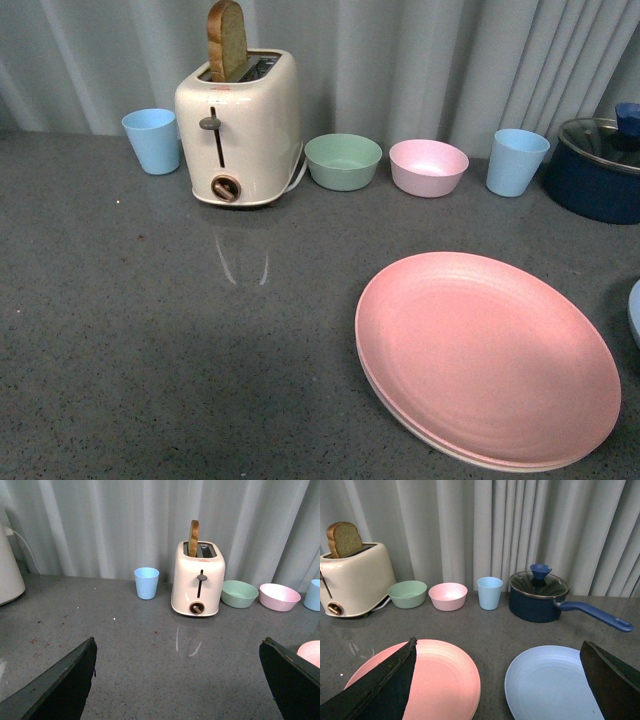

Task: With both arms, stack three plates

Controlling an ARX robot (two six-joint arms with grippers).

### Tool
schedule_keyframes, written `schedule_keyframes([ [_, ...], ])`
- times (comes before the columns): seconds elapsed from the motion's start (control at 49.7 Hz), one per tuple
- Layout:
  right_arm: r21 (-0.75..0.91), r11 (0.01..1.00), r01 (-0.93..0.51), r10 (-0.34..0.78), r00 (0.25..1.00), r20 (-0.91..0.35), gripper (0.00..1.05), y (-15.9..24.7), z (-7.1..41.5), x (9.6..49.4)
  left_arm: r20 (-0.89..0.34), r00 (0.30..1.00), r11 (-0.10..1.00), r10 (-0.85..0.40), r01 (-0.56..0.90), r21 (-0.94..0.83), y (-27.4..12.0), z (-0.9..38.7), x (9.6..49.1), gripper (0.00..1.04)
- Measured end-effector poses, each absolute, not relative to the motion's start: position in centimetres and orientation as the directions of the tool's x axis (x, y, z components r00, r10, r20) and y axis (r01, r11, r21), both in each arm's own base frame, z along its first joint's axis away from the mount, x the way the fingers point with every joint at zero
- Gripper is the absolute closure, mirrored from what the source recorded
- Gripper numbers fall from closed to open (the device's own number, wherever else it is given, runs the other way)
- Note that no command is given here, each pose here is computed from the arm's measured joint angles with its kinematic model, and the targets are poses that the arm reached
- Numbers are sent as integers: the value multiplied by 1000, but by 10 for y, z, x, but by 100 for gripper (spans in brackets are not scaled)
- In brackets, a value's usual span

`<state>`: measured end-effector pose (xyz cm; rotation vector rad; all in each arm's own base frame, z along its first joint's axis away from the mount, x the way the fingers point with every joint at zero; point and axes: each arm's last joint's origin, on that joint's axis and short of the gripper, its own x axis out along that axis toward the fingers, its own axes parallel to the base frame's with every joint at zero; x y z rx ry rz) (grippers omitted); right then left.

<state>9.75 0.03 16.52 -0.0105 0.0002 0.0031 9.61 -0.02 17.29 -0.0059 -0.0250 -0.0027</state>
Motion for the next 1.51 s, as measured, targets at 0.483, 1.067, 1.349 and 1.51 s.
schedule_keyframes([
  [0.483,39,884,465,-363,738,-568,8,-147,157,203,26,1000,1000,-3,3,-6,0,173,96,7],
  [1.067,-33,826,562,-392,531,-751,8,-235,89,239,26,1000,1000,-3,3,-6,0,173,96,7],
  [1.349,-10,885,466,-321,594,-738,8,-215,84,272,26,1000,1000,-3,3,-6,0,173,96,7],
  [1.51,2,891,453,-293,581,-759,8,-205,70,281,26,1000,1000,-3,3,-6,0,173,96,7],
])
